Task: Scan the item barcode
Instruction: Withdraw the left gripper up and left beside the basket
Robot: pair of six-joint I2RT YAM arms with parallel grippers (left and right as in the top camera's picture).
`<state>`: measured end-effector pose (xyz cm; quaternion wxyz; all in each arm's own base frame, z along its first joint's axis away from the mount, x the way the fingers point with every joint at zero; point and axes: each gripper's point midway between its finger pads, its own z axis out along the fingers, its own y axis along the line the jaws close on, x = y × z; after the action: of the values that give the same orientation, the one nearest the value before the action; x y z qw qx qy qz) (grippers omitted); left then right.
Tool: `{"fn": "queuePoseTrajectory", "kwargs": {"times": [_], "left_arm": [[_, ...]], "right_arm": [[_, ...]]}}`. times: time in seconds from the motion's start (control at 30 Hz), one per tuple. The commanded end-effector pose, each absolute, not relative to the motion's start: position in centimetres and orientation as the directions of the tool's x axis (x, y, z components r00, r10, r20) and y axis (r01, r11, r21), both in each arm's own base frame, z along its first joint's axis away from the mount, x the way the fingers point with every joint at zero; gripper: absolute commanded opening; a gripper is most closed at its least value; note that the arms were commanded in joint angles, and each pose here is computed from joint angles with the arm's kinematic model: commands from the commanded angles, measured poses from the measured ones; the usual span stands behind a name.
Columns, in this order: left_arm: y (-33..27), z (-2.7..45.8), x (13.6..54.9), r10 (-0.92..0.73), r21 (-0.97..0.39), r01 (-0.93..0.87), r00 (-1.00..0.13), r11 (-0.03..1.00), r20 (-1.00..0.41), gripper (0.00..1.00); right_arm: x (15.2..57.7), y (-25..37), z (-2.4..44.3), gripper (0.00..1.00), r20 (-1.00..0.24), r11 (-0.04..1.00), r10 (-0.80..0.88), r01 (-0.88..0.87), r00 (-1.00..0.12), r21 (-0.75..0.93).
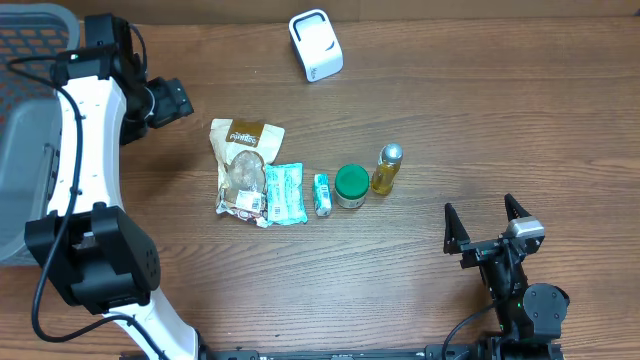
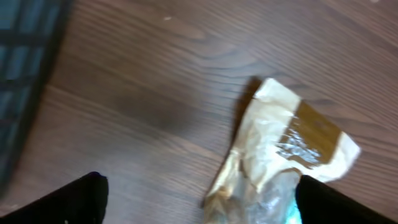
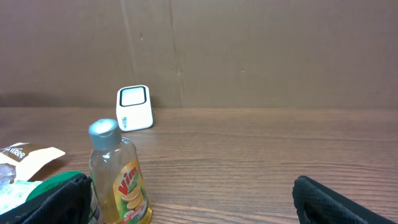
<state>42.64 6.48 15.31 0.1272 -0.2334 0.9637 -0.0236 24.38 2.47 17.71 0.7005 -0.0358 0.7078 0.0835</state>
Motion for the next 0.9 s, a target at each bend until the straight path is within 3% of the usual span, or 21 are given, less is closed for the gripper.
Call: {"fn": "queuePoseTrajectory", "kwargs": {"times": [0.0, 0.37, 0.87], "left_arm": [[7.8, 16.1, 42.5, -0.449, -0.043, -0.456, -0.851, 0.889, -0.273, 1.0], [8.3, 16.5, 43.8, -0.276, 0.015, -0.298, -0.901, 0.955, -0.334, 1.0], [8.2, 16.5, 43.8, -0.276, 0.015, -0.298, -0.902, 0.955, -0.331, 0.99]], "right_arm": [[24.4, 2.5, 17.5, 1.0, -0.997, 0.983, 0.07, -0.169, -0.014, 0.071], [24.4, 2.5, 17.5, 1.0, -0.997, 0.983, 0.07, -0.17, -0.014, 0.071], [24.4, 2.5, 17.5, 1.0, -0.997, 0.983, 0.07, -0.169, -0.014, 0.071]]}}
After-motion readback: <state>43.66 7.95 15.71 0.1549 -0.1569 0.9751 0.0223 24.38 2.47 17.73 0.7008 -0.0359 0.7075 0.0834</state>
